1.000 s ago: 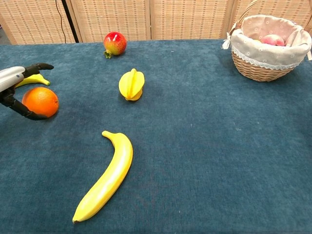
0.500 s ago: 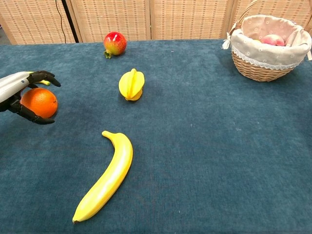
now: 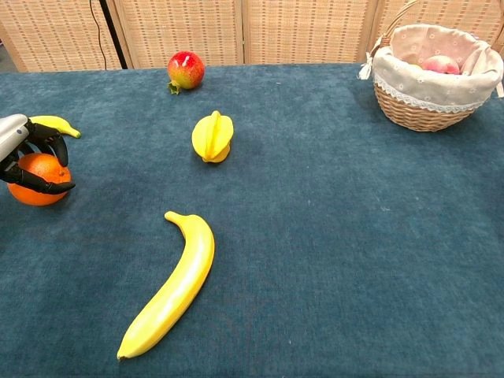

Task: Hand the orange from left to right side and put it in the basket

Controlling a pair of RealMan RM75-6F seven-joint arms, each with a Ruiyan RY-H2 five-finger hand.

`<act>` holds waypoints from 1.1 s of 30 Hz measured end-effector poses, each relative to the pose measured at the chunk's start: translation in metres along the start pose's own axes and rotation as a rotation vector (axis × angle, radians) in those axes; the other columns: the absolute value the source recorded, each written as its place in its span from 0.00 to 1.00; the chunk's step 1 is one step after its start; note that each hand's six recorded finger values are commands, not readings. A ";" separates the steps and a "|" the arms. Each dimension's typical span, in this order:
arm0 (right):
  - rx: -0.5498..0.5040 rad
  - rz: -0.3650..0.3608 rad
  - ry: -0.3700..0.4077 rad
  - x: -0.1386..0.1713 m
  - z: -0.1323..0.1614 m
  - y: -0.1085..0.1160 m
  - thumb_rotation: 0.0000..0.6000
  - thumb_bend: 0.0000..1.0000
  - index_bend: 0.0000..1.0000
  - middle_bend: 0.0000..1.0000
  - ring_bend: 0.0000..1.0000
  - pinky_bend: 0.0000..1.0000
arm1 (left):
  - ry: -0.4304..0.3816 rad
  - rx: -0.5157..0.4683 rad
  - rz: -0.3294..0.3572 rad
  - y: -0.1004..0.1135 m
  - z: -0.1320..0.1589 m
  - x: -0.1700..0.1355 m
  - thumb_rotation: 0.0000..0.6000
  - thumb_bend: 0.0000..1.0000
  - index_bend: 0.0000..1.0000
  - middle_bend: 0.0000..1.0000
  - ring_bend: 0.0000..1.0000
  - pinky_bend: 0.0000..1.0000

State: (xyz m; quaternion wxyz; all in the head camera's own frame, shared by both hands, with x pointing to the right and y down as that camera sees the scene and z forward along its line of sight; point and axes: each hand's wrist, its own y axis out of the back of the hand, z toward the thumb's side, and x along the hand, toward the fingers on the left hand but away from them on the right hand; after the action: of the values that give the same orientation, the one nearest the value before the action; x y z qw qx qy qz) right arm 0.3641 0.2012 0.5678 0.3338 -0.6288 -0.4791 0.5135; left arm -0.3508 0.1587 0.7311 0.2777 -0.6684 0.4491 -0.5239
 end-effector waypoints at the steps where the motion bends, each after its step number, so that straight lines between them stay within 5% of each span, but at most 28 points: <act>1: -0.001 0.000 0.000 0.000 0.000 0.000 1.00 0.00 0.16 0.02 0.00 0.00 | 0.002 -0.006 -0.001 -0.001 0.000 0.000 1.00 0.24 0.64 0.51 0.39 0.44; 12: 0.001 0.024 0.007 -0.002 0.002 -0.007 1.00 0.00 0.16 0.02 0.00 0.00 | -0.063 -0.020 0.039 0.026 0.028 -0.004 1.00 0.24 0.64 0.51 0.39 0.44; 25: 0.013 0.049 0.020 -0.002 0.008 -0.015 1.00 0.00 0.16 0.02 0.00 0.00 | -0.289 -0.045 0.038 0.088 0.148 -0.035 1.00 0.24 0.64 0.52 0.39 0.44; 33: 0.014 0.038 0.009 0.003 0.006 -0.010 1.00 0.00 0.17 0.02 0.00 0.00 | -0.371 -0.017 -0.054 0.080 0.205 -0.015 1.00 0.25 0.64 0.52 0.40 0.44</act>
State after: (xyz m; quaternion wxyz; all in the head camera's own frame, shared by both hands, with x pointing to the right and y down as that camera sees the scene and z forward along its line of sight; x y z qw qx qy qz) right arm 0.3561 0.2068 0.5751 0.3305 -0.6378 -0.4620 0.5202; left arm -0.1817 0.1158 0.5960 0.3360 -0.7675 0.3766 -0.3953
